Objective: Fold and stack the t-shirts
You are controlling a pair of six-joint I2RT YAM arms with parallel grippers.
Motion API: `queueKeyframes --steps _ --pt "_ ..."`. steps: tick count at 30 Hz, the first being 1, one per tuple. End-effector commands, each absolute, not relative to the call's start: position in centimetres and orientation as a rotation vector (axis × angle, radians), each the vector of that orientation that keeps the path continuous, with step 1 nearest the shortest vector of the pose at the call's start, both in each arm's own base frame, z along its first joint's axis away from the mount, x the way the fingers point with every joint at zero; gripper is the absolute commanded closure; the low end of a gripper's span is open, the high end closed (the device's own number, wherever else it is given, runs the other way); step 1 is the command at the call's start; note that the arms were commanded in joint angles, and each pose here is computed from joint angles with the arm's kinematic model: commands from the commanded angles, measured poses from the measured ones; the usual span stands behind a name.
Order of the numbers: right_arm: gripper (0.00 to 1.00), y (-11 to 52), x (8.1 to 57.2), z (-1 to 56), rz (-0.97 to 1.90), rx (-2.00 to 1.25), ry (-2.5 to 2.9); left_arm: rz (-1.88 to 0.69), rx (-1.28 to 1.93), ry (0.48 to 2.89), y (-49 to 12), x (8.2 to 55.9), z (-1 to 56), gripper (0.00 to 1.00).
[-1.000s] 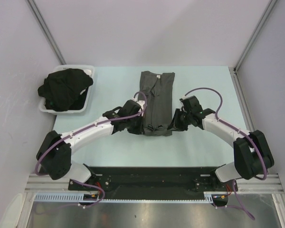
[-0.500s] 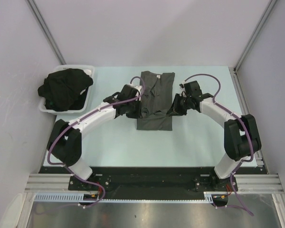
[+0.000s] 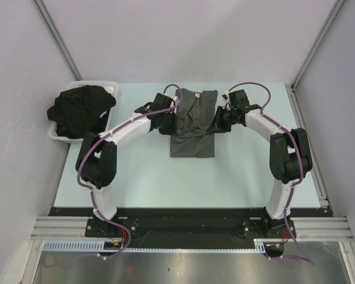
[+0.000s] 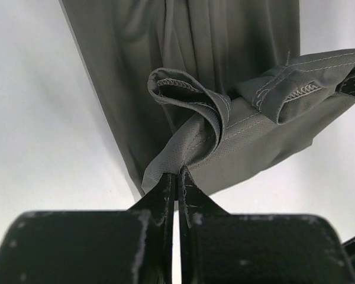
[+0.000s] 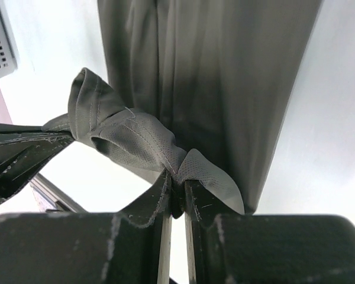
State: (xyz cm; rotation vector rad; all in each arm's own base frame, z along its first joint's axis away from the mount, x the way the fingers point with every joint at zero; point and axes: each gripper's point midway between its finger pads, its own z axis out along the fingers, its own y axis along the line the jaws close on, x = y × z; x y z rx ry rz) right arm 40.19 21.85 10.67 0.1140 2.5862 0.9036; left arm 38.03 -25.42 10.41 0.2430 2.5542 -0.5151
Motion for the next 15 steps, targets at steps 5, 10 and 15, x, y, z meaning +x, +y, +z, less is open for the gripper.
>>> queueKeyframes --steps 5,10,15 --pt "0.87 21.7 44.4 12.1 0.903 0.032 2.541 -0.521 0.242 2.513 -25.4 41.6 11.2 1.0" --pt "0.88 22.0 46.3 11.4 0.892 0.005 2.563 -0.518 0.207 2.501 -24.8 43.6 11.2 1.0" --pt "0.88 22.3 47.7 10.8 0.901 0.0 2.565 -0.516 0.176 2.492 -24.1 45.7 11.1 1.0"
